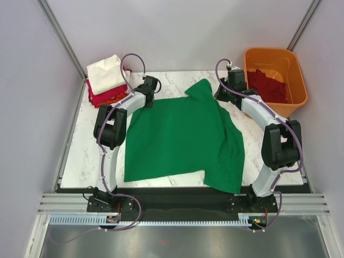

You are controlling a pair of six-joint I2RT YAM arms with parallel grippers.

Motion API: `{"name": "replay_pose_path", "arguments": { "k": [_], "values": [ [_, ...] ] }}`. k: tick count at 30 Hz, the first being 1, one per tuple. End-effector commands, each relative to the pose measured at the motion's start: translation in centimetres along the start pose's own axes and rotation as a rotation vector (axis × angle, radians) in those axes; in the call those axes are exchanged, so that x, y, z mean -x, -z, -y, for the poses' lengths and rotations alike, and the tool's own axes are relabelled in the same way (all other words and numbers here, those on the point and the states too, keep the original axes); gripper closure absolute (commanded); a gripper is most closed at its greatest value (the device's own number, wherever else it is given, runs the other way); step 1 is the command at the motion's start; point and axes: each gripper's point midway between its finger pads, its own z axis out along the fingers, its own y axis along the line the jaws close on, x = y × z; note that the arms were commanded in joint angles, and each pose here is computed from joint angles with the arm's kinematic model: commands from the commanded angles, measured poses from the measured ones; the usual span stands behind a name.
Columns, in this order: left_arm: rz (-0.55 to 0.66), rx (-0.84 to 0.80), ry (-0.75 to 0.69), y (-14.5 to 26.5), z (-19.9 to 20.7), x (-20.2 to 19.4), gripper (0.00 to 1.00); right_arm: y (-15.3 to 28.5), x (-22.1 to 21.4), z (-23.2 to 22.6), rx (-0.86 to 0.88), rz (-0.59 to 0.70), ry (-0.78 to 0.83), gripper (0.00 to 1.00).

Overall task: Fold and stack the t-shirts
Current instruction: Flatten the tshirt out

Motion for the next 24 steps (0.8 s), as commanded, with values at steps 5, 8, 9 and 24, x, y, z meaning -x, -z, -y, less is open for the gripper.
{"name": "replay_pose_path", "arguments": {
  "k": [5, 8, 9, 24],
  "values": [
    [0.015, 0.080, -0.063, -0.3, -1.1, 1.5, 0.55, -0.4, 0.6, -0.8, 0.031, 0.024, -0.004, 0.89],
    [0.004, 0.095, -0.077, -0.5, -1.4, 1.2, 0.65, -0.6, 0.3, -0.6, 0.030, 0.015, -0.005, 0.89],
    [0.000, 0.098, -0.082, -0.7, -1.5, 1.2, 0.69, -0.6, 0.2, -0.7, 0.030, 0.013, -0.004, 0.89],
    [0.040, 0.203, -0.135, 1.0, -6.9, 4.4, 0.97, -0.9, 0.1, -1.1, 0.055, 0.004, -0.010, 0.94]
  ]
}}
